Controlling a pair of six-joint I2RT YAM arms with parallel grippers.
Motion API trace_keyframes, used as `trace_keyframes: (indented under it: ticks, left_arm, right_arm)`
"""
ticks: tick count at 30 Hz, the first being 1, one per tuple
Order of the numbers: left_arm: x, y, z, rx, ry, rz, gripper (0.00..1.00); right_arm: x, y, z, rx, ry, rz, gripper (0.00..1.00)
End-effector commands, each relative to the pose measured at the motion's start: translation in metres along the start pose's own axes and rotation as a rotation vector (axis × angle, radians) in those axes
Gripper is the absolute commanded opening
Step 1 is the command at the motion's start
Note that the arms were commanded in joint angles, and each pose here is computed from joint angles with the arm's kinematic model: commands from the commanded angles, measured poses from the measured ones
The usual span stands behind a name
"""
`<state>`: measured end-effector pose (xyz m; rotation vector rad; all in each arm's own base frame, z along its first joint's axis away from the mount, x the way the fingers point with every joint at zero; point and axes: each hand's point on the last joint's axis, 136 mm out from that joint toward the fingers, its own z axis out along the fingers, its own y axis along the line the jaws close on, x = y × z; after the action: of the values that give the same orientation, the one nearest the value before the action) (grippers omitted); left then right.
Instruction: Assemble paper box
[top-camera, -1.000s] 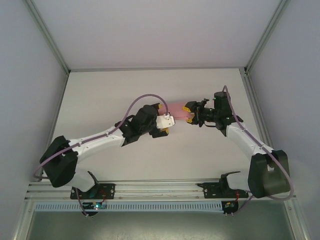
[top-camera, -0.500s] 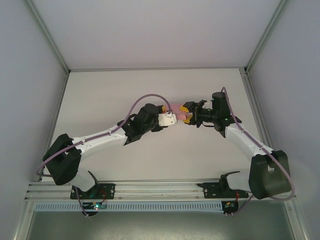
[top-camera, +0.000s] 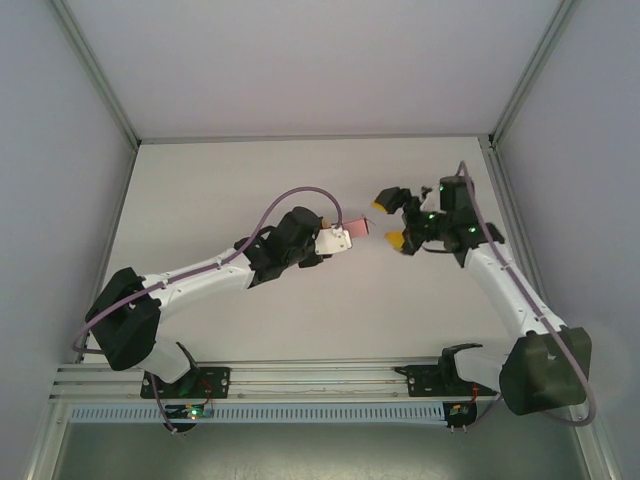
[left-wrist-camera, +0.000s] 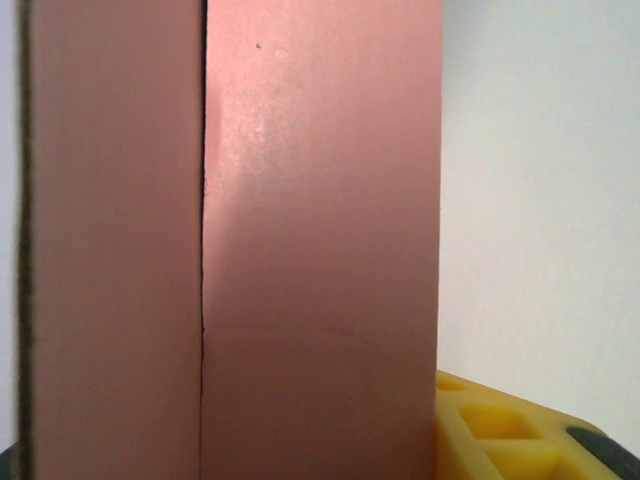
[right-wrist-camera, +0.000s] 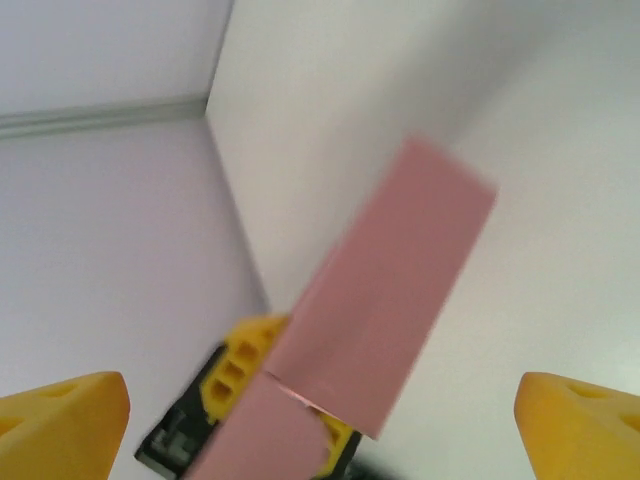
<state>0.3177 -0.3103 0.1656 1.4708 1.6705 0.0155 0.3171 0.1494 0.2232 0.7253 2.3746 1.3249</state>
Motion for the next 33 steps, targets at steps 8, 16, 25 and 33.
trace_keyframes:
  ticks: [8,16,25,33]
  left_arm:
    - [0.054,-0.051,-0.013,0.324,0.164,-0.184,0.27]
    - [0.062,-0.073,-0.015,0.481,0.170,-0.209,0.29]
    - [0.078,-0.077,0.009,0.503,0.281,-0.230,0.27]
    - [0.077,-0.078,0.011,0.511,0.280,-0.236,0.27]
  right_arm:
    - [-0.029,0.021,-0.047,0.099,-0.327,-0.812,0.98]
    - [0.035,0.012,-0.013,-0.009,-0.070,-1.042,0.90]
    - [0.069,-0.039,0.041,0.198,0.209,-1.099,0.65]
    - [0.058,-0.053,0.070,0.338,0.265,-1.124,0.50]
